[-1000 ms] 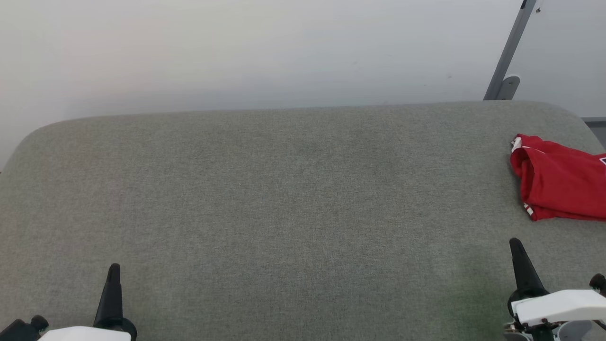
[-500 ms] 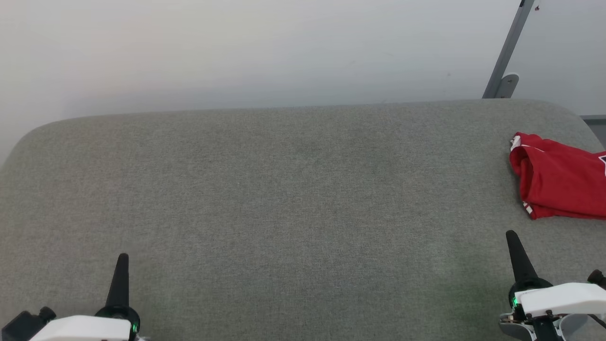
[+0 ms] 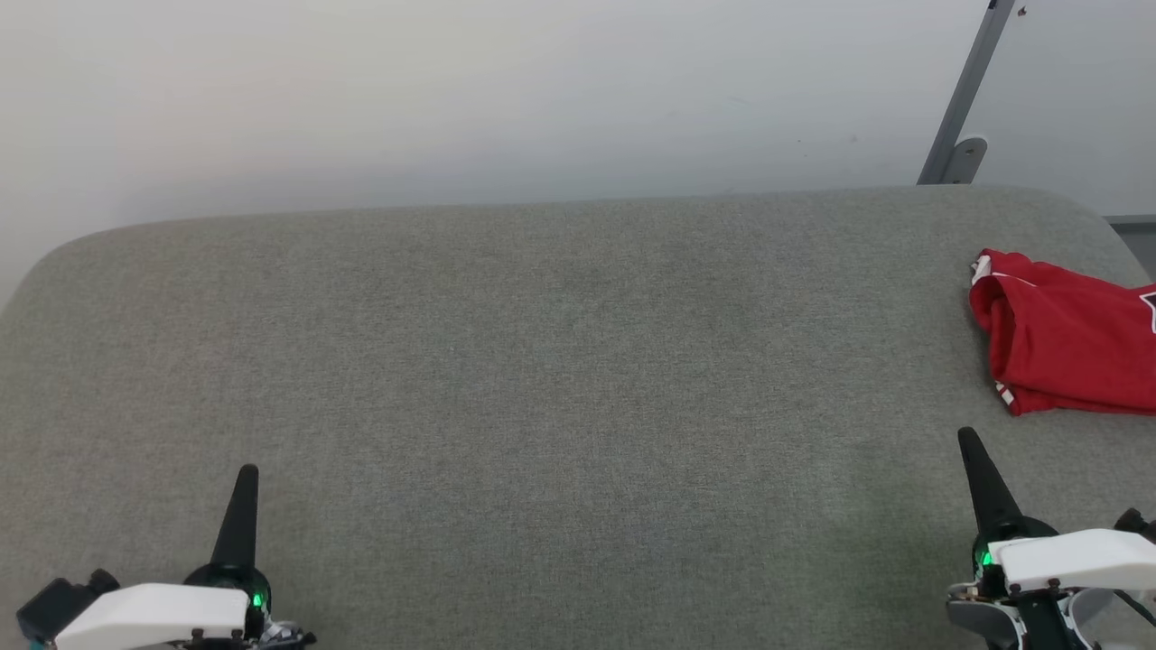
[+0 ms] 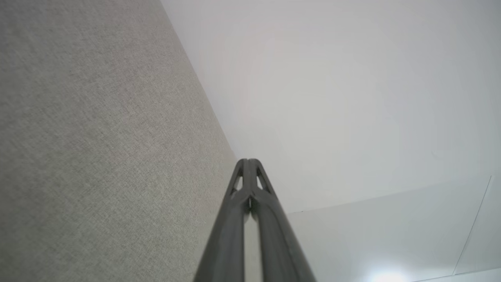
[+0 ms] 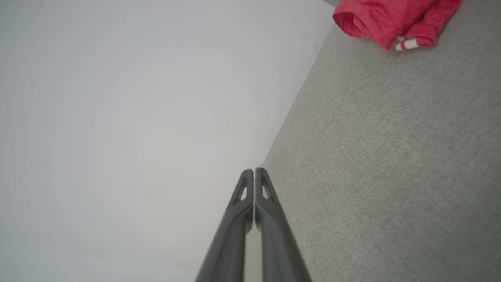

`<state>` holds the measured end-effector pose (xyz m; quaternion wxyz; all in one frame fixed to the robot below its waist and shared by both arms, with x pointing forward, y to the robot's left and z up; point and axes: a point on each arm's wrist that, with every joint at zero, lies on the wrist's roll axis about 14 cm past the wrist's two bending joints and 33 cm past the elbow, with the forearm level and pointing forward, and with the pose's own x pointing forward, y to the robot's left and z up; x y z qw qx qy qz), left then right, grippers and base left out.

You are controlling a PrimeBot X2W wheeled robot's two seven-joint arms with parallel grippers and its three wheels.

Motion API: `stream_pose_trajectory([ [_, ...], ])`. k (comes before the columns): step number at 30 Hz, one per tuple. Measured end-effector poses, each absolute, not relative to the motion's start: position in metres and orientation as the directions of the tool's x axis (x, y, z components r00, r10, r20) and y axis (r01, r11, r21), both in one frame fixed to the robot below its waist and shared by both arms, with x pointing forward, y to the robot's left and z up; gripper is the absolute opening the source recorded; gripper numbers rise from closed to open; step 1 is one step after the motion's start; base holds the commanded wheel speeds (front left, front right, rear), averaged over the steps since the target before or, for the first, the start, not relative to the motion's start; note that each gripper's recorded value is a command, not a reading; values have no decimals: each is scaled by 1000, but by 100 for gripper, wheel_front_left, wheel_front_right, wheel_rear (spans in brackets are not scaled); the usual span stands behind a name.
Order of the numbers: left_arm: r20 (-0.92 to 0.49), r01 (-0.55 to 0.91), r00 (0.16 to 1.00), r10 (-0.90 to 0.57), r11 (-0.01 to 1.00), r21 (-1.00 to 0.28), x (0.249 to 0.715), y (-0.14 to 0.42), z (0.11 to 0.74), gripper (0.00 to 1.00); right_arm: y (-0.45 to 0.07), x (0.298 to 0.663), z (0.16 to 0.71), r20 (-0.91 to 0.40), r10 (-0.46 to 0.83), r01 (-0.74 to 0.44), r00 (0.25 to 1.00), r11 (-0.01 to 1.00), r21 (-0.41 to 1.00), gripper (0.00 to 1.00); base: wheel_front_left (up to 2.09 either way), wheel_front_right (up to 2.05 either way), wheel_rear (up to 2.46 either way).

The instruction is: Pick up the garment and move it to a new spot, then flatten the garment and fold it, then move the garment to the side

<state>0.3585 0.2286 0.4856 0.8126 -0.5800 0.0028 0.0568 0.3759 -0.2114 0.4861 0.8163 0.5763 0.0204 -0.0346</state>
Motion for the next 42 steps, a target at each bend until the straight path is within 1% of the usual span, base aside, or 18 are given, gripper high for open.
stream_pose_trajectory([
  [33,-30,-32,999,25,83,-996,380,208,499,0,-203,385,499,-31,-7,31,999,89,995,0,0,0,0],
  [42,-17,-17,1000,8,37,-999,386,203,503,0,-201,386,502,-20,-2,20,1000,35,999,0,0,0,0],
])
